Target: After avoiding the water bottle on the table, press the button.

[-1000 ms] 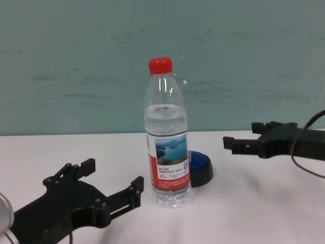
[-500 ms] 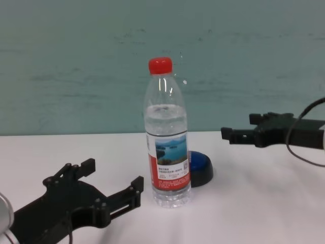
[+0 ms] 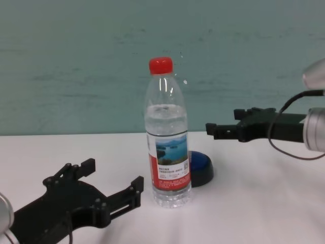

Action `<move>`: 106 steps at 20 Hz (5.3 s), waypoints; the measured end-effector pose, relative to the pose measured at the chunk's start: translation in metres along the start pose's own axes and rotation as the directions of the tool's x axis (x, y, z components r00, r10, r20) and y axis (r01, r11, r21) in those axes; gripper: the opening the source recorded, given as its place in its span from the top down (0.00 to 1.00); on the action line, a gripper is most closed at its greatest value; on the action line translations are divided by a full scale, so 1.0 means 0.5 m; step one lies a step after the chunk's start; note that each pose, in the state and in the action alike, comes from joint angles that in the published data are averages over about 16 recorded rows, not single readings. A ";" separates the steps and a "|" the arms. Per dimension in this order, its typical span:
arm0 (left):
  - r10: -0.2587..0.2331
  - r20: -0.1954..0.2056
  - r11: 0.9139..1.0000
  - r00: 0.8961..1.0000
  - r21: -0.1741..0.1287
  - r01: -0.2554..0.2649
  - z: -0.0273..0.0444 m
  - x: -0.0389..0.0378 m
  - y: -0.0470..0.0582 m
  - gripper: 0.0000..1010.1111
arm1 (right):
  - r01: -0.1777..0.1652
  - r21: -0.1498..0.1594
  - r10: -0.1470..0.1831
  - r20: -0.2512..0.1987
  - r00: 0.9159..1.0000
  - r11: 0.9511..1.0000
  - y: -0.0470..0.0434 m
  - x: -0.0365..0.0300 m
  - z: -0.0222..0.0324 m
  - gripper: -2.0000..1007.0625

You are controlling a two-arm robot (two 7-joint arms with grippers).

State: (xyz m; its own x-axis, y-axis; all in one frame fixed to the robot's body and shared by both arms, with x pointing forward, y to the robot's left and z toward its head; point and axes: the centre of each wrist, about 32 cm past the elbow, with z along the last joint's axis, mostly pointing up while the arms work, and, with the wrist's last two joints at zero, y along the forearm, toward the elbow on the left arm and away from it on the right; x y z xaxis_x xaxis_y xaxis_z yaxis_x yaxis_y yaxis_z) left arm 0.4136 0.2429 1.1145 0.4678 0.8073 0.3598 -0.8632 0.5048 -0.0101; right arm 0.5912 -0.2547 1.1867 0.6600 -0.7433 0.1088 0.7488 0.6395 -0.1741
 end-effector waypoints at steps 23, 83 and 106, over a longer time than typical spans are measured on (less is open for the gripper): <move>0.000 0.000 1.000 1.000 0.000 0.000 0.000 0.000 0.000 0.01 | -0.010 -0.064 0.009 -0.013 1.000 0.998 0.074 0.009 -0.023 0.00; 0.000 0.000 1.000 1.000 0.000 0.000 0.000 0.000 0.000 0.01 | 0.037 0.132 -0.040 0.022 0.999 0.991 -0.146 -0.043 0.037 0.00; 0.000 0.000 1.000 1.000 0.000 0.000 0.000 0.000 0.000 0.01 | 0.048 0.258 -0.041 -0.033 0.999 0.965 -0.232 -0.180 -0.013 0.00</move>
State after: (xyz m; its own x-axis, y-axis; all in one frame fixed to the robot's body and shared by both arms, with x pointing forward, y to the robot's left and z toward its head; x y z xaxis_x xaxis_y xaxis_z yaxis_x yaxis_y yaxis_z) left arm 0.4136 0.2429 1.1145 0.4678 0.8073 0.3598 -0.8632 0.5048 -0.0101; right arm 0.4448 -0.2632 1.1906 0.6265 -0.7749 0.0837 0.7697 0.6320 0.0898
